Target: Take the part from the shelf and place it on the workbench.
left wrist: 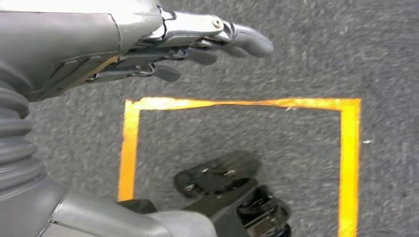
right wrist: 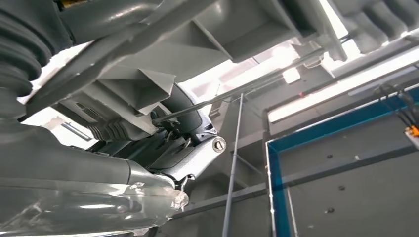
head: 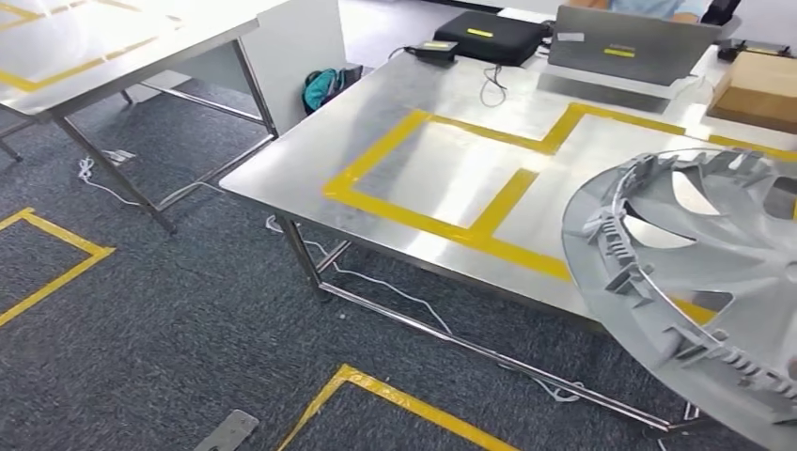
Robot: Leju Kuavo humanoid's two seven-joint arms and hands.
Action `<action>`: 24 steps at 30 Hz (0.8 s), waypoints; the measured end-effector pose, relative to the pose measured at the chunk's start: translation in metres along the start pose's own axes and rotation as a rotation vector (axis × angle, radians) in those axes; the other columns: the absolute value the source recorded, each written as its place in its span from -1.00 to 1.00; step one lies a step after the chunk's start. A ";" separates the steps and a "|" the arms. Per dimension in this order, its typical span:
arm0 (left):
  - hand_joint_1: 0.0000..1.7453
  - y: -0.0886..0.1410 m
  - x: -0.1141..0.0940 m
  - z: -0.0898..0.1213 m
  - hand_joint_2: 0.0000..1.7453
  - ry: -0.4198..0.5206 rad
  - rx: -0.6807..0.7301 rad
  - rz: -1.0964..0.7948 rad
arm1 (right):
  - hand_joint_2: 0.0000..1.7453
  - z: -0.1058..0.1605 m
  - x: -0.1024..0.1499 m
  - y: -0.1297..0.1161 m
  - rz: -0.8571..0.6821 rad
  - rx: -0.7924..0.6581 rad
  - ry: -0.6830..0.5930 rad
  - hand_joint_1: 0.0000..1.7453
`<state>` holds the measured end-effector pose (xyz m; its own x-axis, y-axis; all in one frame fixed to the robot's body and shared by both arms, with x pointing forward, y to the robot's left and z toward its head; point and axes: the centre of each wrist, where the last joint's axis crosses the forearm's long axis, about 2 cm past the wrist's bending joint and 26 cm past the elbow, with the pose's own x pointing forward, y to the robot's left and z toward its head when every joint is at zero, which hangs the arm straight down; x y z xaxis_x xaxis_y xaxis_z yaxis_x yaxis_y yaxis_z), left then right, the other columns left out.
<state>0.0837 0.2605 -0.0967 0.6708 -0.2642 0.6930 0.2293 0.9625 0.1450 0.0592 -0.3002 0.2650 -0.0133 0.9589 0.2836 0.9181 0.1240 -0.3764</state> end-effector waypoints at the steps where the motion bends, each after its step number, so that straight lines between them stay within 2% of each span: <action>1: -1.00 0.000 0.000 0.000 1.00 0.000 0.001 -0.002 | 1.00 0.000 0.000 0.000 -0.001 0.000 0.002 1.00; 24: -1.00 -0.003 0.003 -0.001 1.00 0.018 -0.004 -0.004 | 1.00 0.002 -0.001 0.001 -0.010 0.001 0.010 1.00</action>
<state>0.0857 0.2569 -0.0960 0.6823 -0.2689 0.6798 0.2348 0.9612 0.1446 0.0598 -0.3009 0.2625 -0.0186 0.9550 0.2961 0.9175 0.1340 -0.3745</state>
